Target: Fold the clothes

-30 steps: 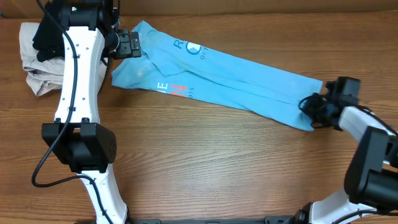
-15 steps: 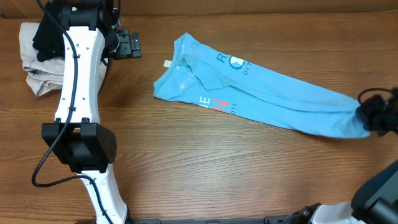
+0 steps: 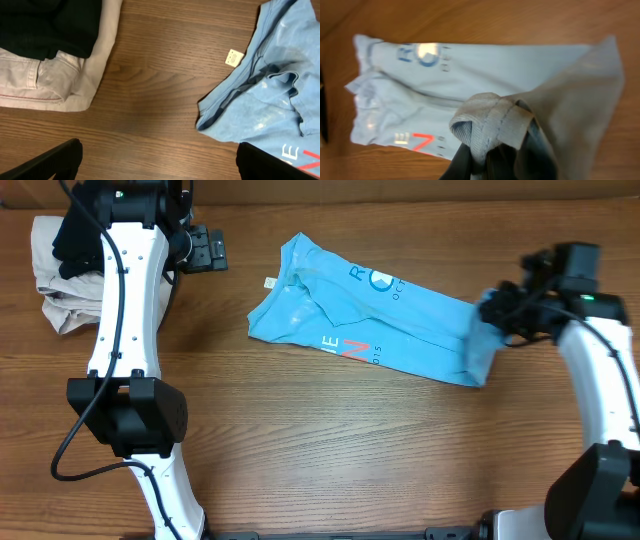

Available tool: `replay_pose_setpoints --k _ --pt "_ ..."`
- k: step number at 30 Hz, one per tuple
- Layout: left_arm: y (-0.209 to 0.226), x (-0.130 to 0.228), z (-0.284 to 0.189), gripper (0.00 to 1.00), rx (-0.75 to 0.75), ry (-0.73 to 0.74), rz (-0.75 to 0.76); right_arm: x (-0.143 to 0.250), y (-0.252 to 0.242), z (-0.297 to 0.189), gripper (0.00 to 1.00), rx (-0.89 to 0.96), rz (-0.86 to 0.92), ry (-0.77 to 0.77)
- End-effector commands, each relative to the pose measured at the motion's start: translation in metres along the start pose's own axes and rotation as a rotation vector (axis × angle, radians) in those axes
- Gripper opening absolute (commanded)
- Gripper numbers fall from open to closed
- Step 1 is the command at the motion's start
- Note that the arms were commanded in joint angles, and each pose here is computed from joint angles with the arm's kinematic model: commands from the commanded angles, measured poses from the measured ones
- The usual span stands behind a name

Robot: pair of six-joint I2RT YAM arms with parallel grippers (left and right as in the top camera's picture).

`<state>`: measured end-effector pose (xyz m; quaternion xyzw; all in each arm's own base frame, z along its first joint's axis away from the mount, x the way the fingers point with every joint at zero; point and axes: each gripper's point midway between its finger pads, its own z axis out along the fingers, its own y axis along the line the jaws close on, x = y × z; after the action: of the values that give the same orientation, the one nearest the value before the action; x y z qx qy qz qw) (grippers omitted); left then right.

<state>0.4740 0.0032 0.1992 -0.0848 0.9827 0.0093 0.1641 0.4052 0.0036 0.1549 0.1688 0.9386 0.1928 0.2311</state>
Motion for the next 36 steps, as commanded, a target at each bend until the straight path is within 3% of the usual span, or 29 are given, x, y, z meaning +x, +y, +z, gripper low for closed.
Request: replay_pose_setpoints --k 1,7,9,11,12,15,22,27,36 --pt "0.002 -0.010 -0.020 1.00 0.007 -0.064 0.015 0.000 0.040 0.016 0.04 -0.020 -0.002 -0.022" --pt "0.002 -0.011 -0.020 1.00 0.008 -0.068 0.015 0.005 0.073 0.058 0.04 -0.068 -0.014 -0.018" --pt "0.001 -0.012 -0.020 1.00 0.008 -0.072 0.015 0.006 0.079 0.074 0.22 -0.083 -0.008 -0.013" --pt "0.001 -0.013 -0.020 1.00 0.009 -0.076 0.015 0.008 0.092 0.089 0.70 -0.133 -0.029 -0.003" --pt "0.001 -0.014 -0.020 1.00 0.010 -0.079 0.014 0.009 0.099 0.089 0.83 -0.163 -0.053 -0.001" --pt "0.000 -0.017 -0.020 1.00 0.012 -0.090 0.014 0.007 0.109 0.081 0.98 -0.203 -0.066 -0.001" --pt "-0.011 -0.016 -0.019 1.00 0.080 -0.083 0.018 -0.003 0.094 0.045 1.00 -0.154 -0.007 0.009" --pt "-0.020 -0.016 -0.009 1.00 0.117 -0.067 0.047 0.002 0.065 0.053 1.00 -0.069 0.024 0.044" --pt "-0.030 -0.011 0.012 1.00 0.116 -0.019 0.065 0.027 0.044 0.103 0.74 0.053 0.097 0.135"
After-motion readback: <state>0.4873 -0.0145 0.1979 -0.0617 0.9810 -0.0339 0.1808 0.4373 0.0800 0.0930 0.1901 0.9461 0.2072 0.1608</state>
